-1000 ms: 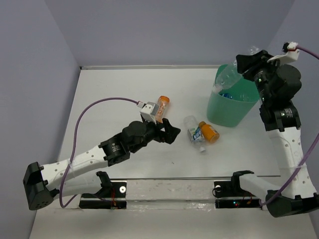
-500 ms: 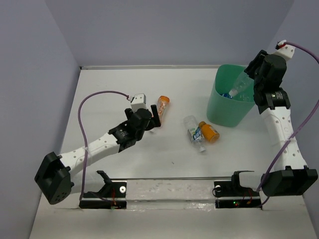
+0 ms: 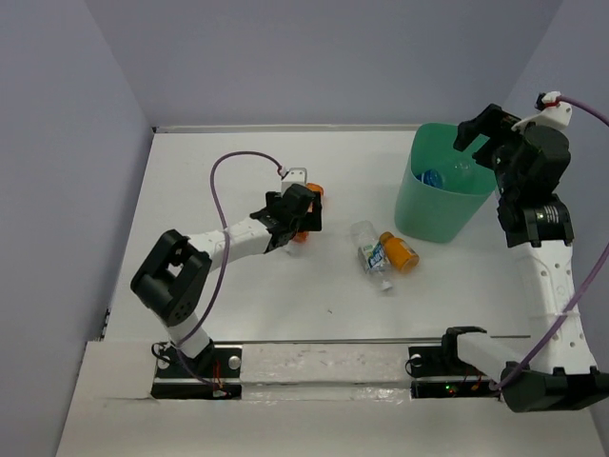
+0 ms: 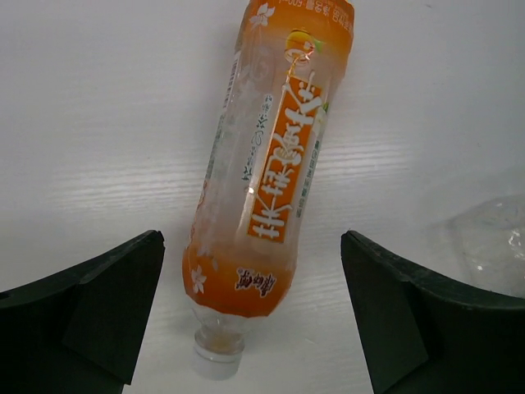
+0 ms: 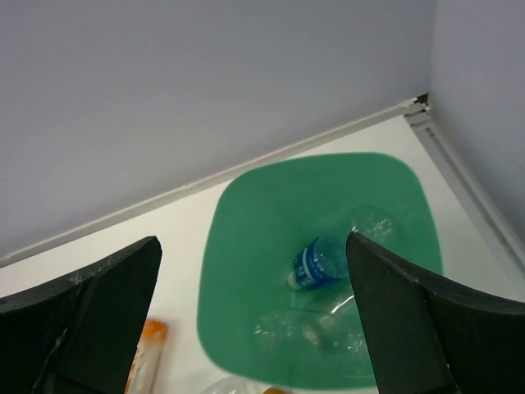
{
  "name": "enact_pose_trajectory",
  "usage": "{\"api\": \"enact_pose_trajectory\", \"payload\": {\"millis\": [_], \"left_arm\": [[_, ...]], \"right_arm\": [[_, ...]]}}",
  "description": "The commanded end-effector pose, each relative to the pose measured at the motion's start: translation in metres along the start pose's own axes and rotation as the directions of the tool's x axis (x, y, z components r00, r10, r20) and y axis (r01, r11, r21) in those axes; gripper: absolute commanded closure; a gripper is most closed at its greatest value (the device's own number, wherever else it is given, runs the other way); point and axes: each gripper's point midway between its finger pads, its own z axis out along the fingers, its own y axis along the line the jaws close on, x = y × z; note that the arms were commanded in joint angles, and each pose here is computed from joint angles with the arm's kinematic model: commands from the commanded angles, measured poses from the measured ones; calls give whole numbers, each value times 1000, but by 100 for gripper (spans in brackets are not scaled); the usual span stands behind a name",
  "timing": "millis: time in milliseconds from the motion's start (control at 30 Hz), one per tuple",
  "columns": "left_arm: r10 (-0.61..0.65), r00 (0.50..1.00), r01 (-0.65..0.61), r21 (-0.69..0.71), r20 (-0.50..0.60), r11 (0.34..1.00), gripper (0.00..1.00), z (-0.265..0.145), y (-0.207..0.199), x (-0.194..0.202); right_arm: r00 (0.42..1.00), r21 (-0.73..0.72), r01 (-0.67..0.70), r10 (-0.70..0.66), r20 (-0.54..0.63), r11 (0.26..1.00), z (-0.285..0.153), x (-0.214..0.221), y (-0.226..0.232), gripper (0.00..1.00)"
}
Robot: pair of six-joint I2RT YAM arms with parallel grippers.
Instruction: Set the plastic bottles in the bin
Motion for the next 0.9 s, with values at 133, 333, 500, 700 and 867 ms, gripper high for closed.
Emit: {"api": "enact_pose_trajectory", "payload": {"millis": [133, 333, 500, 700, 867], "left_arm": [[43, 999, -44, -45, -23, 998, 10, 37, 2, 4], [49, 997, -54, -87, -51, 995, 34, 47, 11, 19], [-18, 999, 18, -16, 36, 1000, 45, 23, 2, -2], [-130, 978, 71, 317, 166, 946, 46, -54, -42, -38], [-225, 956, 57, 636, 187, 769, 45, -130, -82, -46]], "right_arm": [[989, -388, -125, 83, -123, 913, -58, 28, 59, 1], [985, -528, -136, 59, -160, 838, -87, 33, 84, 1], [971, -642, -193, 50, -234, 742, -109, 48, 113, 1], [922, -719, -273, -39, -385, 639, -129, 125, 177, 0], [882, -685, -322, -55, -467, 653, -118, 173, 200, 0]]}}
